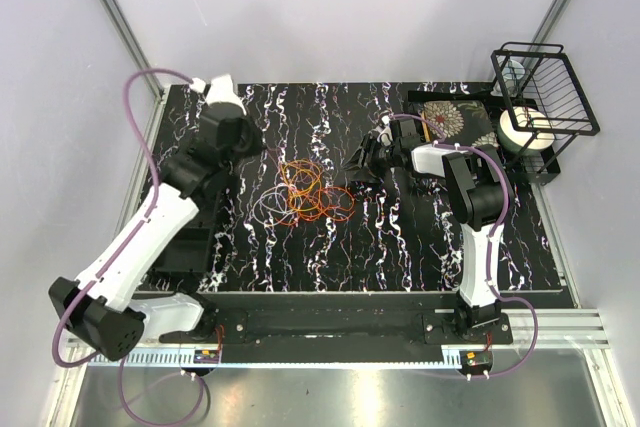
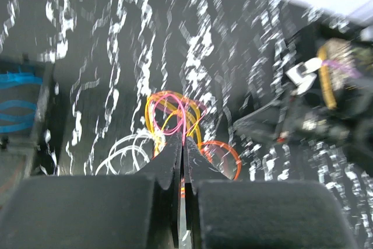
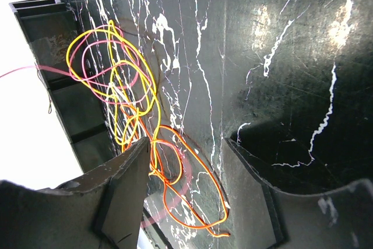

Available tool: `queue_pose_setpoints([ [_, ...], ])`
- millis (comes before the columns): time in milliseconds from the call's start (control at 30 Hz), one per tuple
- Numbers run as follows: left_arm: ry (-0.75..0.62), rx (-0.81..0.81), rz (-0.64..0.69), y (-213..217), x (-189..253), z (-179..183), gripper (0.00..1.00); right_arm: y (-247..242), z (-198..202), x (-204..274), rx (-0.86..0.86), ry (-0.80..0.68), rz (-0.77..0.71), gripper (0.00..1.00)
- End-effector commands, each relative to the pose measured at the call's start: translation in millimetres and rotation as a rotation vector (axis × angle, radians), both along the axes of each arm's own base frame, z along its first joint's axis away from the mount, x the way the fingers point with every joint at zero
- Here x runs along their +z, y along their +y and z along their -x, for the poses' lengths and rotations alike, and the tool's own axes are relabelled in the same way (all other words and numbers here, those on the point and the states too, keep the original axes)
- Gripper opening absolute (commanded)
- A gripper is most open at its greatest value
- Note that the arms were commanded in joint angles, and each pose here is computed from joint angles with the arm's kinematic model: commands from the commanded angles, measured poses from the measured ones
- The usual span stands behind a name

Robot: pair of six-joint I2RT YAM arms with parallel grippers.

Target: Untangle the cables

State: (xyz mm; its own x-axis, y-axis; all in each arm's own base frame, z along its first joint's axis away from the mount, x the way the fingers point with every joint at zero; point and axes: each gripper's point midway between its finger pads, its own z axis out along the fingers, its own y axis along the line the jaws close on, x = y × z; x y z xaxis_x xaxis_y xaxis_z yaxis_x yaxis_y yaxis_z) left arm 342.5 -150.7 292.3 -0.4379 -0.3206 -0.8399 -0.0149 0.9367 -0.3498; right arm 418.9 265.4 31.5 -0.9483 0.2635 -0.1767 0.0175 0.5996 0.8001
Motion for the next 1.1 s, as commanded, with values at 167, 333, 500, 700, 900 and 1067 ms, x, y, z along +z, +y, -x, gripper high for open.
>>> queue_pose_setpoints([
  [167, -0.379, -0.097, 0.037, 8.0, 175.4, 24.9, 0.00, -7.7, 0.3, -15.7, -0.017, 0.012, 0.060, 0.59],
  [333, -0.470, -0.098, 0.029, 21.5, 204.0, 45.4, 0.00, -7.6, 0.5, -16.6, -0.016, 0.016, 0.060, 0.59],
  [500, -0.496, -0.121, 0.032, 23.9, 200.9, 56.4, 0.00, -7.2, 0.1, -16.4, -0.017, 0.017, 0.057, 0.59],
  [700, -0.366, -0.121, -0.023, 13.7, 144.4, 34.6, 0.00, -7.1, 0.4, -18.6, -0.015, 0.020, 0.058, 0.59],
  [900, -0.169, -0.170, -0.066, -9.9, 67.7, 11.6, 0.00, -6.7, 0.6, -19.1, -0.015, 0.025, 0.055, 0.59],
  [1067, -0.004, -0.089, -0.153, -7.2, -8.8, -12.3, 0.00, -6.9, 0.1, -18.0, -0.015, 0.022, 0.052, 0.59],
])
